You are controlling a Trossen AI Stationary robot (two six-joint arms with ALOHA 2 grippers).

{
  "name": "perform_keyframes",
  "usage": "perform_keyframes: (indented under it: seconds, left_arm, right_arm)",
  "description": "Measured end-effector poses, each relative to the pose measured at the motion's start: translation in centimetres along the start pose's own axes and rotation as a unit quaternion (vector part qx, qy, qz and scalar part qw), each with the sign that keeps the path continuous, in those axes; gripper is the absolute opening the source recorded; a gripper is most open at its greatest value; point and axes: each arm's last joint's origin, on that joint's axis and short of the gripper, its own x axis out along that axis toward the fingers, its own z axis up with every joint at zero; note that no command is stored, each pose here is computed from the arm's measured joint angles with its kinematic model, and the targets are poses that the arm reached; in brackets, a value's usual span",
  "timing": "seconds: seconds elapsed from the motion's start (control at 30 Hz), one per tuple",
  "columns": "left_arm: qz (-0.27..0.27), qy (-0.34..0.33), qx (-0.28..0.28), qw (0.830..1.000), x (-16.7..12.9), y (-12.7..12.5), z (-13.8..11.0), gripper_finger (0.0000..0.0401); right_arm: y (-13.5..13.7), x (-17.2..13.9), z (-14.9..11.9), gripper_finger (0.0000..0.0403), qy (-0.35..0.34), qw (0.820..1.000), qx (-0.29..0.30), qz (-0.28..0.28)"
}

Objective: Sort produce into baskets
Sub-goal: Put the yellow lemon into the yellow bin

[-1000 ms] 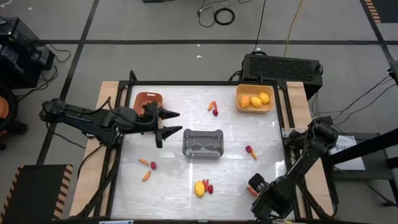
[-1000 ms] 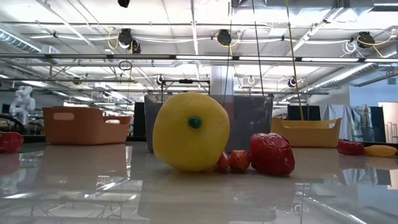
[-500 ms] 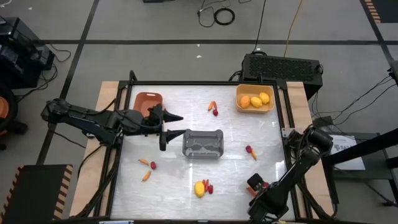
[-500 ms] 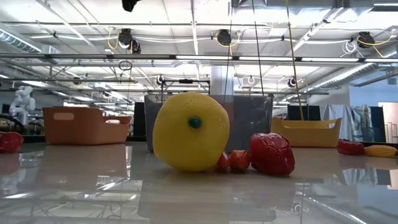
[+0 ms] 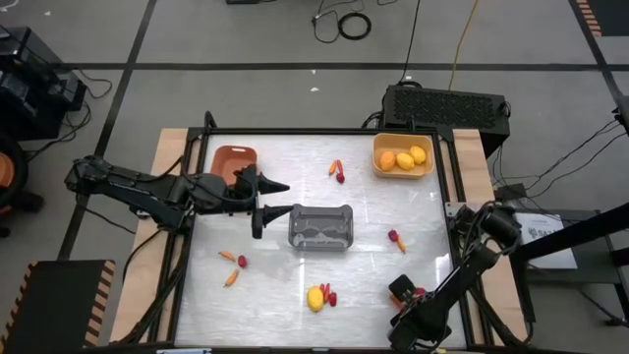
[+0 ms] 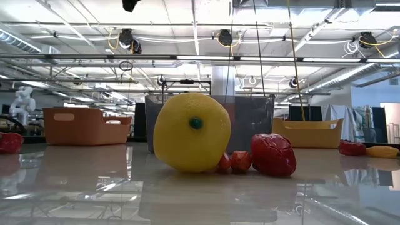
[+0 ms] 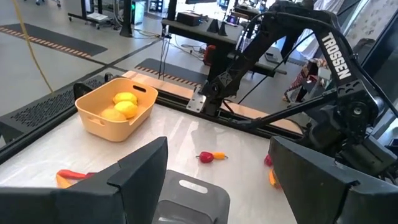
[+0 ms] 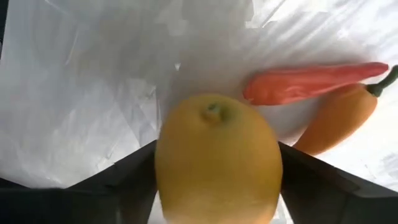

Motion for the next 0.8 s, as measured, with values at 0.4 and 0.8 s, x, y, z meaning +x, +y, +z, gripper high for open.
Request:
perform_keyframes:
  seconds: [0.4,0.8]
  left_arm:
    - [-0.011,0.006,0.001,1.000,0.0,0.0,-0.1,0.0287]
    - [-0.012,0.007,0.013,1.000,0.0,0.0,-0.1,0.0287]
  right_arm:
    - [-0.3,-1.1,-0.6,0.0221,0.024,1.000,-0.005,0.007]
    - [-5.1,-10.4,-5.3,0.0214,-0.146,0.986,0.079,-0.010]
